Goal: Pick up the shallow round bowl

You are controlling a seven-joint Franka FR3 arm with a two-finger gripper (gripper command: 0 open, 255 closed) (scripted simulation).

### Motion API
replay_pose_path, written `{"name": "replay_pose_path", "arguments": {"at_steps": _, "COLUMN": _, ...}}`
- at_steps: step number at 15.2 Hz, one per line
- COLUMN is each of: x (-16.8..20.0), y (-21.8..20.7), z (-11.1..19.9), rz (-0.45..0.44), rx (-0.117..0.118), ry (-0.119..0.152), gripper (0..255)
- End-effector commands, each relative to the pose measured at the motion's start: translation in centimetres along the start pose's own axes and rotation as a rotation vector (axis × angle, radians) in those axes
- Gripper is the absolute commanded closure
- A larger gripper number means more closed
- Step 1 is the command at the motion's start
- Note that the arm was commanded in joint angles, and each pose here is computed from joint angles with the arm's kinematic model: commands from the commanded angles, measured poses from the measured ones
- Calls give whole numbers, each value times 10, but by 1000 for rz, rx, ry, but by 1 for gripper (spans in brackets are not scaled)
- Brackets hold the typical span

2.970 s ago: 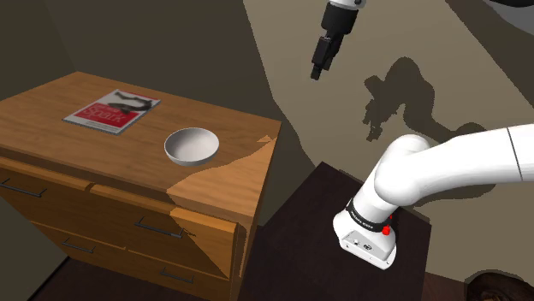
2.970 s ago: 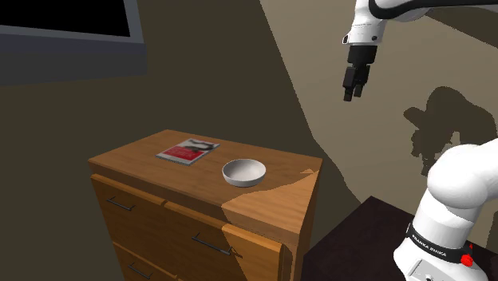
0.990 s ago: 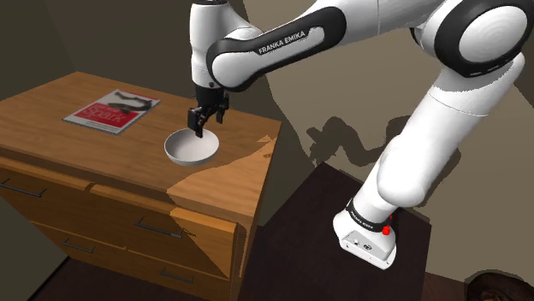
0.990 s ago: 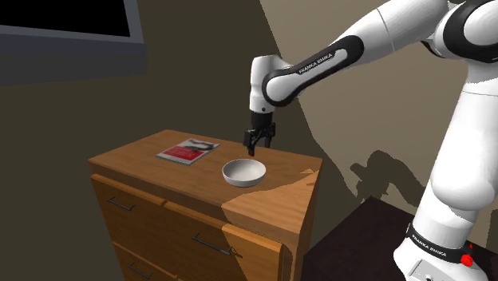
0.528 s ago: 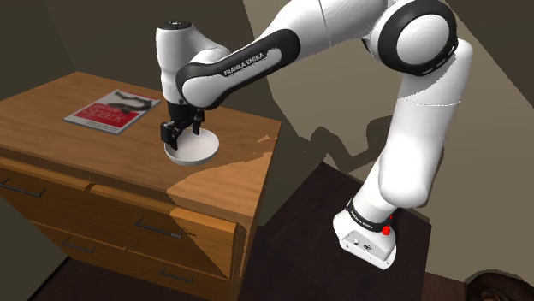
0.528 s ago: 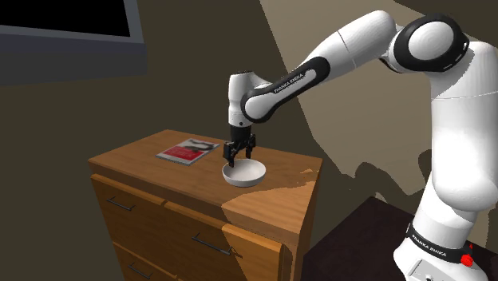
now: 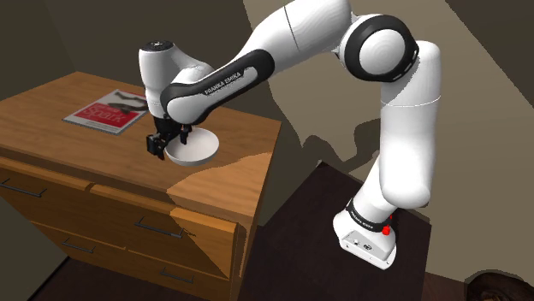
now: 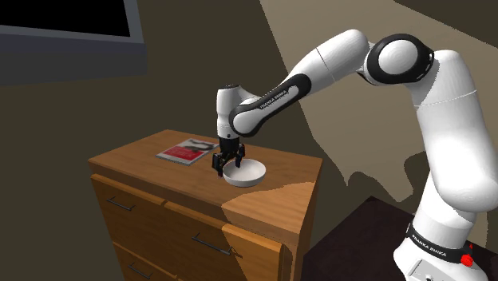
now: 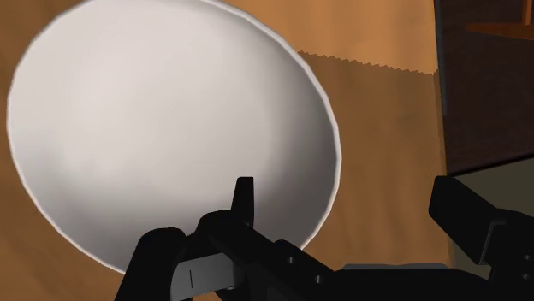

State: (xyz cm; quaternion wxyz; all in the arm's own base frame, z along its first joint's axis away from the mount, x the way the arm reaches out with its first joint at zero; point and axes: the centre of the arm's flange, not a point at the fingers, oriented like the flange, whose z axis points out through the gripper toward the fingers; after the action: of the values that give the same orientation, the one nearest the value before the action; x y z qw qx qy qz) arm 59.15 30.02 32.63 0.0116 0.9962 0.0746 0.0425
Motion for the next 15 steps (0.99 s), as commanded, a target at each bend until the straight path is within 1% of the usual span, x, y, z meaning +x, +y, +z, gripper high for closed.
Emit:
{"name": "replay_pose_path", "arguments": {"at_steps": 1, "x": 0, "y": -1, "z": 11, "rz": 0, "rx": 0, "ry": 0, "gripper": 0}}
{"name": "replay_pose_path", "arguments": {"at_steps": 3, "x": -1, "y": -1, "z": 24, "rz": 0, "rx": 0, "ry": 0, "gripper": 0}}
{"name": "replay_pose_path", "arguments": {"at_steps": 5, "x": -1, "y": -1, "z": 24, "rz": 0, "rx": 0, "ry": 0, "gripper": 0}}
{"name": "replay_pose_path", "arguments": {"at_steps": 6, "x": -1, "y": -2, "z": 24, "rz": 0, "rx": 0, "ry": 0, "gripper": 255}}
{"name": "replay_pose_path", "arguments": {"at_steps": 15, "x": -1, "y": -1, "z": 24, "rz": 0, "rx": 0, "ry": 0, "gripper": 255}}
